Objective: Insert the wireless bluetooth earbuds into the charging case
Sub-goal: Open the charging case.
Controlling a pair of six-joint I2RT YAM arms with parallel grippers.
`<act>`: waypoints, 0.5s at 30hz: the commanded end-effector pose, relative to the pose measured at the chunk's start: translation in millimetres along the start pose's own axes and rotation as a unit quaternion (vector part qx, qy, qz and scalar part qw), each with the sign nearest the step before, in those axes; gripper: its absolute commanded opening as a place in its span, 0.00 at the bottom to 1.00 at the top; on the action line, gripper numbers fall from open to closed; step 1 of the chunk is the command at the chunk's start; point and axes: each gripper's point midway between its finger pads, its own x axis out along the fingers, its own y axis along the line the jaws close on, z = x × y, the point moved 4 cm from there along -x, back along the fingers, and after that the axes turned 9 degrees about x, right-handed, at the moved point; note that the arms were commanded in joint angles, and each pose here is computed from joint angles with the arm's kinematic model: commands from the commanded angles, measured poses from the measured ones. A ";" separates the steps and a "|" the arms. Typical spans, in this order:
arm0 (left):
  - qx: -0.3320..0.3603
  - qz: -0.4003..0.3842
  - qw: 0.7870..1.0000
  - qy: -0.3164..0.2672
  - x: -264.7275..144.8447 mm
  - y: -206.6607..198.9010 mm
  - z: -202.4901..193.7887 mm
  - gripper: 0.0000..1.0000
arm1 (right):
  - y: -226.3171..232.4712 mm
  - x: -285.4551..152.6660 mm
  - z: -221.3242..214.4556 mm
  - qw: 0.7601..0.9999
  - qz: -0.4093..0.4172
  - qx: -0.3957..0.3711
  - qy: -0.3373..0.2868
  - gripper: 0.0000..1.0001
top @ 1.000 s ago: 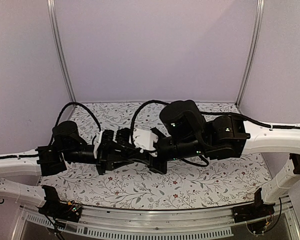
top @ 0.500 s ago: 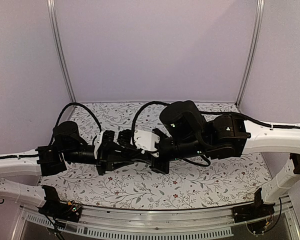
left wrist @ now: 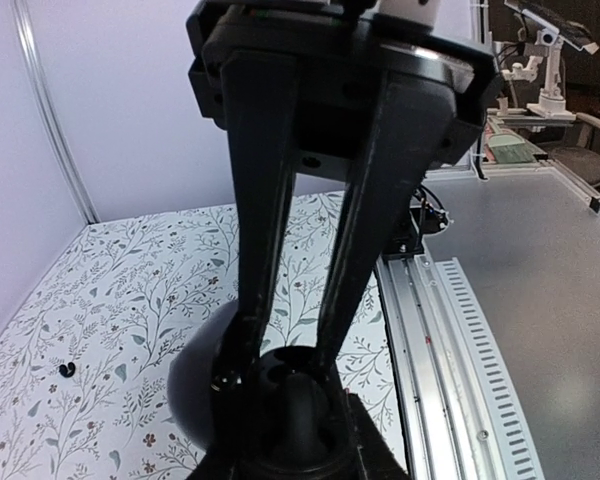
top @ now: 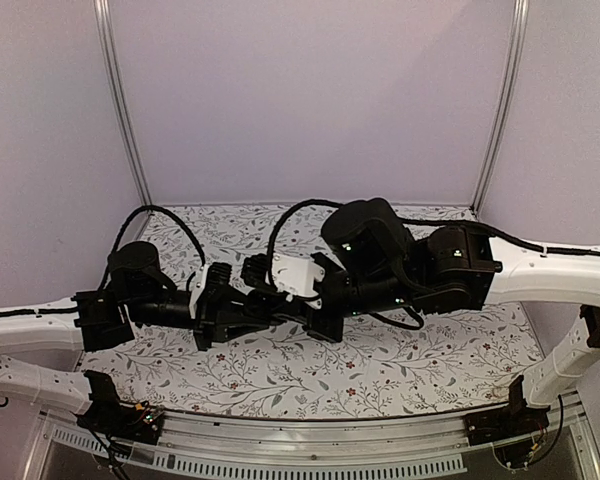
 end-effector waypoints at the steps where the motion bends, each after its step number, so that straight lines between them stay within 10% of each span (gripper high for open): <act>1: 0.013 0.000 1.000 -0.011 -0.1 3.0 10.9 0.00 | 0.0 -7.1 7.3 1.000 0.020 0.002 -0.007 0.18; 15: 0.015 -0.011 1.000 0.001 3.5 2.1 6.0 0.00 | 1.6 -1.4 12.5 1.000 0.028 0.000 -0.006 0.19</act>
